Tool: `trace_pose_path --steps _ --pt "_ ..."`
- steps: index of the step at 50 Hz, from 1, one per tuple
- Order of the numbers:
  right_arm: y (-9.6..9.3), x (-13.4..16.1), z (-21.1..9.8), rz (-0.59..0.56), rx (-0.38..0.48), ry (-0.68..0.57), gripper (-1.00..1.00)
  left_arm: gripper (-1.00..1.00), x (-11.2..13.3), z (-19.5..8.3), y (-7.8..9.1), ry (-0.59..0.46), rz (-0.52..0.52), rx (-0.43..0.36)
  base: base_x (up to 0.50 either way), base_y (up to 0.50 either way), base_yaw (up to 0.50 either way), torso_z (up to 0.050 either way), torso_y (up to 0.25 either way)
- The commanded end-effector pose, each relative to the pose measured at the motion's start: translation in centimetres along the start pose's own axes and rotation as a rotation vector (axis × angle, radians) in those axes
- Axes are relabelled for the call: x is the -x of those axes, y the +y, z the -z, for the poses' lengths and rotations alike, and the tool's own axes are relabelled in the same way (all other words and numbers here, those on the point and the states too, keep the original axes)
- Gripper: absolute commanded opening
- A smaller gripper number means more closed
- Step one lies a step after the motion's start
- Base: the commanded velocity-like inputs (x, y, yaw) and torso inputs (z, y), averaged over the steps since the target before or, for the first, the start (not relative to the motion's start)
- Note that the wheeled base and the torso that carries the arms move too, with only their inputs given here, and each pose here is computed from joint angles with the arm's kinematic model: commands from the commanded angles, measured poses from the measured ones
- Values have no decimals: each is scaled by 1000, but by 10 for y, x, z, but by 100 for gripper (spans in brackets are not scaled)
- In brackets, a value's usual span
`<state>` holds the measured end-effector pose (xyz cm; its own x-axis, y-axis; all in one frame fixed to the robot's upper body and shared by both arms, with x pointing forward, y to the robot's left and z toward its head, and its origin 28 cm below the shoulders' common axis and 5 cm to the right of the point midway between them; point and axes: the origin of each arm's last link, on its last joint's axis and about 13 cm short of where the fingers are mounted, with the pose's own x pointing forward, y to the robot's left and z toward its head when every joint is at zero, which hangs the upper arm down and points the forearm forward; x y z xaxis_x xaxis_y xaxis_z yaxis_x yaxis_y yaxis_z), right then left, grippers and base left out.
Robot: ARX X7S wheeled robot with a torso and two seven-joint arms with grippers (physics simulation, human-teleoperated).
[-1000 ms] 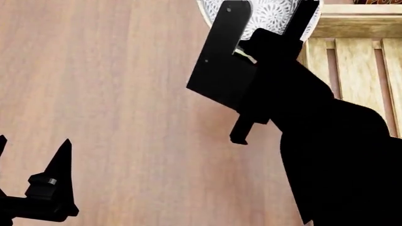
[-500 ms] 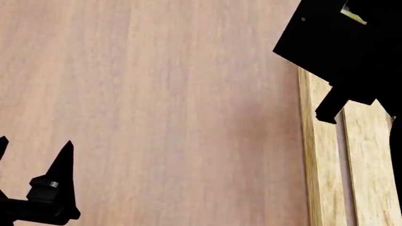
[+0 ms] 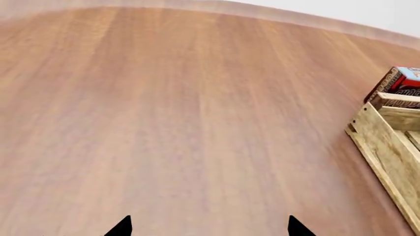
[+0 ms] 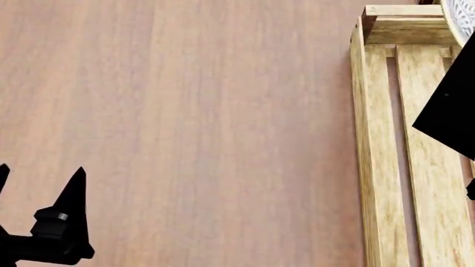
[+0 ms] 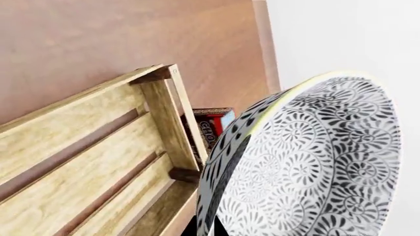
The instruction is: Pick up the bowl on the left and put it in the tray.
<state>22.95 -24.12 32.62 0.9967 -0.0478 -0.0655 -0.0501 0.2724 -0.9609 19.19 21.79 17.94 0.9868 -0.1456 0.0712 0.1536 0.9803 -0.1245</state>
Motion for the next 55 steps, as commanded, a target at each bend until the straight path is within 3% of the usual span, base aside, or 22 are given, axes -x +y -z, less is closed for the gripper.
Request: trace_pose_path --steps 1,5,13,34,55 --pt "14 -8 16 5 45 61 -100 100 -1 -3 2 -4 -25 29 0 0 0 0 0" --pt "28 -21 18 -38 48 73 -100 100 -1 -2 2 -1 -28 26 0 0 0 0 0" --pt "41 -34 21 -81 46 72 -100 100 -2 -2 3 1 -31 23 0 0 0 0 0" --pt "91 -35 39 -230 48 114 -100 100 -3 0 3 6 -31 16 0 0 0 0 1" --pt "113 -45 45 -236 35 123 -100 100 -3 2 2 12 -26 15 0 0 0 0 0"
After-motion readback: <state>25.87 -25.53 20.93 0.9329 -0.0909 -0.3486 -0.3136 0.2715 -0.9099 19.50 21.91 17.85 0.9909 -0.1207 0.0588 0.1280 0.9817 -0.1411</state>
